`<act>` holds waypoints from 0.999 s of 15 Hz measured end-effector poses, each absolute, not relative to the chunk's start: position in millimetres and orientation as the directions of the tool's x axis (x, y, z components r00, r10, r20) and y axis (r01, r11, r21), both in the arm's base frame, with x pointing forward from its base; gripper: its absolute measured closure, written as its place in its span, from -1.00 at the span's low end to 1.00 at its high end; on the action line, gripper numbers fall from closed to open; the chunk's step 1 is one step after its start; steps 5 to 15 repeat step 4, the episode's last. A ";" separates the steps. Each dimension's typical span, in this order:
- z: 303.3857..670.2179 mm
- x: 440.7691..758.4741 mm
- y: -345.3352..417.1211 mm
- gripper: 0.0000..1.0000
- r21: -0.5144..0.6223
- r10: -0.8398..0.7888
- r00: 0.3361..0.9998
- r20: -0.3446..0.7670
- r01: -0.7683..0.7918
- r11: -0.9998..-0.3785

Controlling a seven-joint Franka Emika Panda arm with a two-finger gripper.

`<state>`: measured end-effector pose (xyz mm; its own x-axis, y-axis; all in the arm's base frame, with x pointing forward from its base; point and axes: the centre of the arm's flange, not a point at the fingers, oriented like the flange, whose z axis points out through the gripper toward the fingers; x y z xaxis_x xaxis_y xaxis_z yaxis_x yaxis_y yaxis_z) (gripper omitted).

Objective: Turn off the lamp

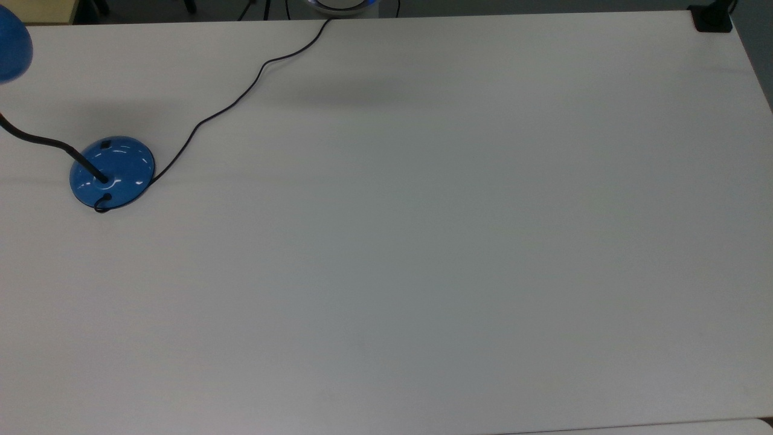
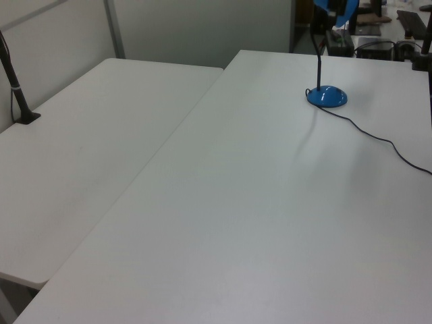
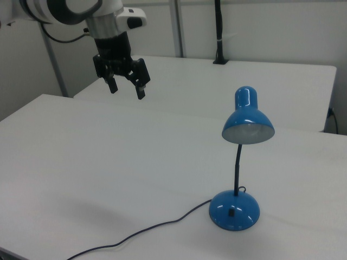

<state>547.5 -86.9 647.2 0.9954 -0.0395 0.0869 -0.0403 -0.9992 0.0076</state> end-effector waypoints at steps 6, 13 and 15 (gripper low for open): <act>634.9 559.5 -77.8 -1.00 0.015 -0.083 0.993 0.084 -0.085 -0.996; 634.9 559.5 -77.8 -1.00 0.015 -0.083 0.993 0.084 -0.085 -0.996; 634.9 559.5 -77.8 -1.00 0.015 -0.083 0.993 0.084 -0.085 -0.996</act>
